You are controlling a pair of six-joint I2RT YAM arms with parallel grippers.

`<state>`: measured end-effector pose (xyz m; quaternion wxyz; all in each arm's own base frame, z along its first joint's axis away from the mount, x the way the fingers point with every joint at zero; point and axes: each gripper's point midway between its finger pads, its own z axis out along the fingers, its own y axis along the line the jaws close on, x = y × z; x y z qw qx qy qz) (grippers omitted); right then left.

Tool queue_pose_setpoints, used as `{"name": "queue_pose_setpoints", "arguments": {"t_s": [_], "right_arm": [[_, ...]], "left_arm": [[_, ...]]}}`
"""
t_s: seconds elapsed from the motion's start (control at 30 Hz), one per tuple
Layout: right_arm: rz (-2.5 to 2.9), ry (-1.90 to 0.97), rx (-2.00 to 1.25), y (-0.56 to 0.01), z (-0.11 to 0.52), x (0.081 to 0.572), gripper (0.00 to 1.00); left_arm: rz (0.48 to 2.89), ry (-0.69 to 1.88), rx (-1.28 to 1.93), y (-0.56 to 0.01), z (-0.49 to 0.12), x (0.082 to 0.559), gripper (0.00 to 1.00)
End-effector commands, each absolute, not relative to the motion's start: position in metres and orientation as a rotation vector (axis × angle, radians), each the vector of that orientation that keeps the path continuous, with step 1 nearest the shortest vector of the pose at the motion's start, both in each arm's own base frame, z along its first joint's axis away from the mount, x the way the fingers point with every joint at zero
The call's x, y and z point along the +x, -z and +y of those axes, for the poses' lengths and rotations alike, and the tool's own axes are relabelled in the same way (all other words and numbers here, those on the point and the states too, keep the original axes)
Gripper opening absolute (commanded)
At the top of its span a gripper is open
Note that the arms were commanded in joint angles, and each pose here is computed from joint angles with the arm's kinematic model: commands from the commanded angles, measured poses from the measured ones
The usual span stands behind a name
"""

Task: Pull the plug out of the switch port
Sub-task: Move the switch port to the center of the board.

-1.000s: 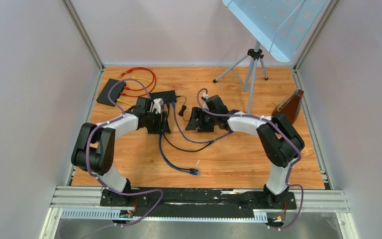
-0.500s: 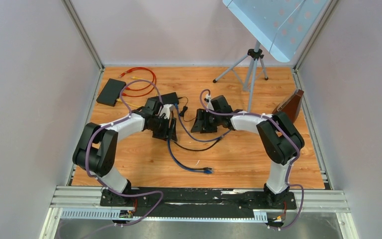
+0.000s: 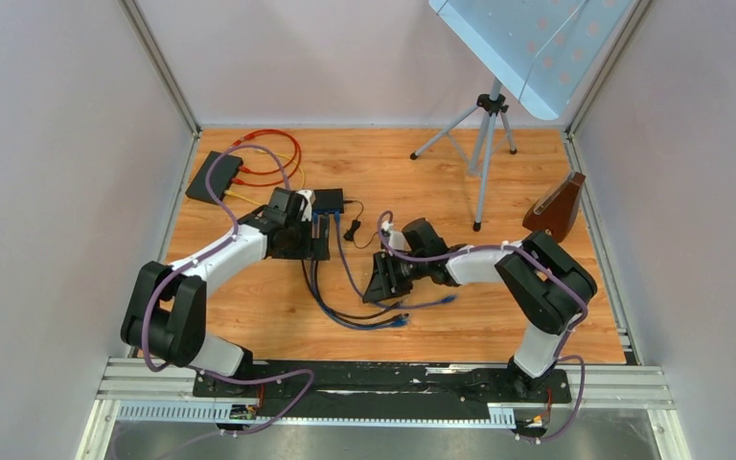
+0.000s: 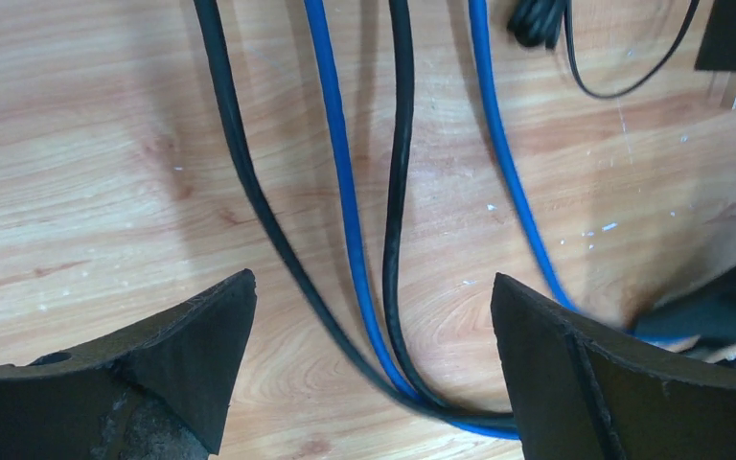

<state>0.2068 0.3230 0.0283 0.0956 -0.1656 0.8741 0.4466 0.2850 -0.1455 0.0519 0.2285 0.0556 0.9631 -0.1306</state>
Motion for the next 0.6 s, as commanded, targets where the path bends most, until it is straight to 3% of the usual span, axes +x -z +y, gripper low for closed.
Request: {"name": "queue_pose_setpoints", "arguments": {"t_s": [0.0,0.27,0.4,0.57], "right_arm": [[2.937,-1.048,-0.457,0.039,0.284,0.131,0.53],[2.932,-1.073,-0.357,0.039,0.278,0.095,0.51],[2.816,-1.017,-0.447,0.008,0.291,0.123,0.59],[2.583,-0.877,-0.455,-0.063,0.315,0.205,0.68]], "left_arm": [[2.547,0.304,0.039,-0.07,-0.137,0.302,1.0],[2.552,0.264,-0.064,-0.063,-0.114,0.319,1.0],[2.513,0.327,-0.134,-0.07,-0.103,0.342,1.0],[2.43,0.426,-0.221,-0.09,-0.09,0.374,1.0]]}}
